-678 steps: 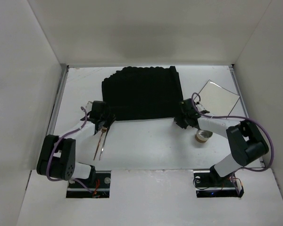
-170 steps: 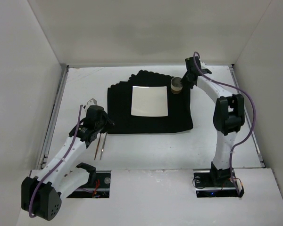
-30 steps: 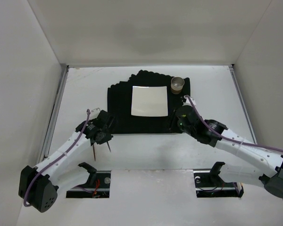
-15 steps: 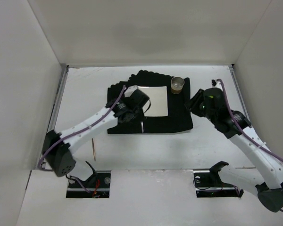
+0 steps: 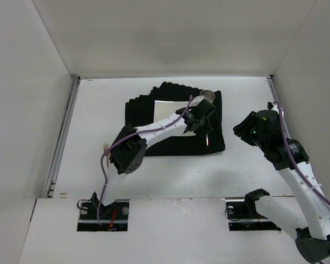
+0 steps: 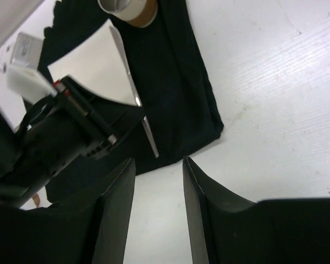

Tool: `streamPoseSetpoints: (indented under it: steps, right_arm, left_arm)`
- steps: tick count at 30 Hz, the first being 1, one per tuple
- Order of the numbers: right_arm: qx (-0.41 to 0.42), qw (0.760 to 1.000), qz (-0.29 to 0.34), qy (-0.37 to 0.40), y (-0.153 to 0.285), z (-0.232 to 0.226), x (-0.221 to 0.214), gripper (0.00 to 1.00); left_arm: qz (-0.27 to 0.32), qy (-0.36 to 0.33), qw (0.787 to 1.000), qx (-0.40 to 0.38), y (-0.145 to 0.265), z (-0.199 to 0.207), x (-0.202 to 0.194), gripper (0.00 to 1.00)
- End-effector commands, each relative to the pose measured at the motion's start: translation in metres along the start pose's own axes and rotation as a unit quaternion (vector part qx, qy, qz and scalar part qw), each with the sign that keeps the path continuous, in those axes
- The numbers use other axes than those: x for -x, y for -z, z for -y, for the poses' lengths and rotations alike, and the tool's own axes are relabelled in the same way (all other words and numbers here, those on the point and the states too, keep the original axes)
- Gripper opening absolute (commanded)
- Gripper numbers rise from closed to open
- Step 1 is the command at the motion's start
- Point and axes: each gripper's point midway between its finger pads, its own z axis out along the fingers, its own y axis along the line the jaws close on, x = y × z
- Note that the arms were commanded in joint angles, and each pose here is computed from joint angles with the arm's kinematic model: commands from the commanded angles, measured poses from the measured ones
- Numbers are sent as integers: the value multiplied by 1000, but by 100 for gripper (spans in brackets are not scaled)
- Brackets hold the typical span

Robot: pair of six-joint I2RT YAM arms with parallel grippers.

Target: Set the dinner table for one person

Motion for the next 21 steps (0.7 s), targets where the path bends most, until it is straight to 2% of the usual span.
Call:
streamPoseSetpoints:
  steps: [1,16,21]
  right_arm:
    - [-3,1000,-19,9,4,10,-12,46]
    - [14,999,-34,5,7,17,-30,46]
    - [13,999,-35,9,8,19,-31,47]
  left_arm:
    - [10,21,998,-50,-5,34,14,0]
    - [-7,34,998,-43,-68,32,-3,1]
    - [-11,35,999,-26,-79,24,-12,10]
